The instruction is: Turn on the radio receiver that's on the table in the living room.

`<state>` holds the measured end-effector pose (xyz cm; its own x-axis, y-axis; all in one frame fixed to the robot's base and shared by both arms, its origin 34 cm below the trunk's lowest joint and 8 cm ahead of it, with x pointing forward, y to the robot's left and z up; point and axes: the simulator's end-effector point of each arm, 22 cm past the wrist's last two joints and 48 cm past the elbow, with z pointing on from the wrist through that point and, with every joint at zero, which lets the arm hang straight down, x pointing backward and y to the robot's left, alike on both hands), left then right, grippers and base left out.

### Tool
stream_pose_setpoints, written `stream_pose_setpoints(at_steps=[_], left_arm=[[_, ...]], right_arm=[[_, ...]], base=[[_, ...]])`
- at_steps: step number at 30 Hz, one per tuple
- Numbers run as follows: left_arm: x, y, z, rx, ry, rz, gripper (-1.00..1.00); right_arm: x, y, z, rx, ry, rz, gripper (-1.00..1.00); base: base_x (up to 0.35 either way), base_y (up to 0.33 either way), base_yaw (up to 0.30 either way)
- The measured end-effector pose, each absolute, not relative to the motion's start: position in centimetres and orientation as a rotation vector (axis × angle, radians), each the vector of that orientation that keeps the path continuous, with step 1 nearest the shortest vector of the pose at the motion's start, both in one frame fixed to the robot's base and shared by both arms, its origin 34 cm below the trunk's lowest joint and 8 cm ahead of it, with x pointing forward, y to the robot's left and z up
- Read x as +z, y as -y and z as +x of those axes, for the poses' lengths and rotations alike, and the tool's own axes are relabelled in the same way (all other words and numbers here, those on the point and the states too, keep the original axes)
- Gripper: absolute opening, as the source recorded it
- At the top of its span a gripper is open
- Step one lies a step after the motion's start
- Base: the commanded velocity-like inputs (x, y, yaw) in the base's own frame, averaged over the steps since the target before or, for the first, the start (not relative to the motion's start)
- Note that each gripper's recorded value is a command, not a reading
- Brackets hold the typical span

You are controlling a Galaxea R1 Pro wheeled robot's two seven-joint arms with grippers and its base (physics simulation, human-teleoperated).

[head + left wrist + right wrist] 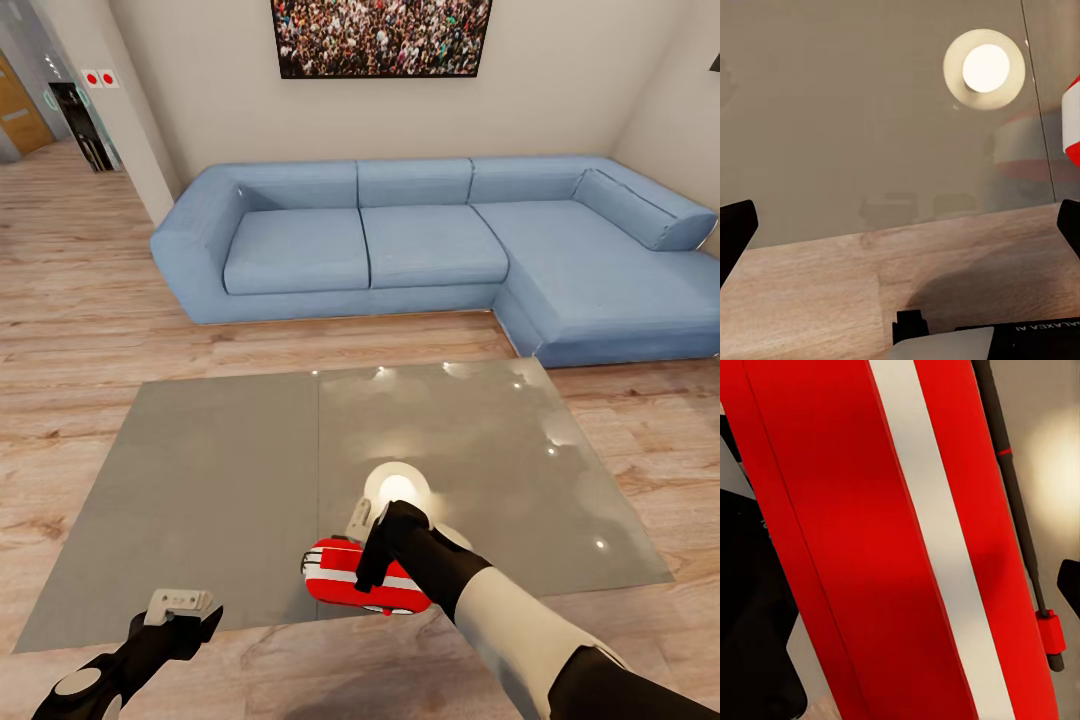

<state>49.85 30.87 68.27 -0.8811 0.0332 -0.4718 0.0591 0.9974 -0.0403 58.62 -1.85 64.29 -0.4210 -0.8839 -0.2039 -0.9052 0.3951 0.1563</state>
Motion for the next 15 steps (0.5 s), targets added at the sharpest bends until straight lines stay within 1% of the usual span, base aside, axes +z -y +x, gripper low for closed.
stream_pose_setpoints(at_steps=[15], left_arm=[[68.27, -30.86, 49.85, -0.073, -2.65, 0.067, 1.0]], right_arm=[[64.25, 1.88, 58.61, 0.372, -2.548, -1.642, 1.0]], base=[[0.0, 0.0, 0.0]])
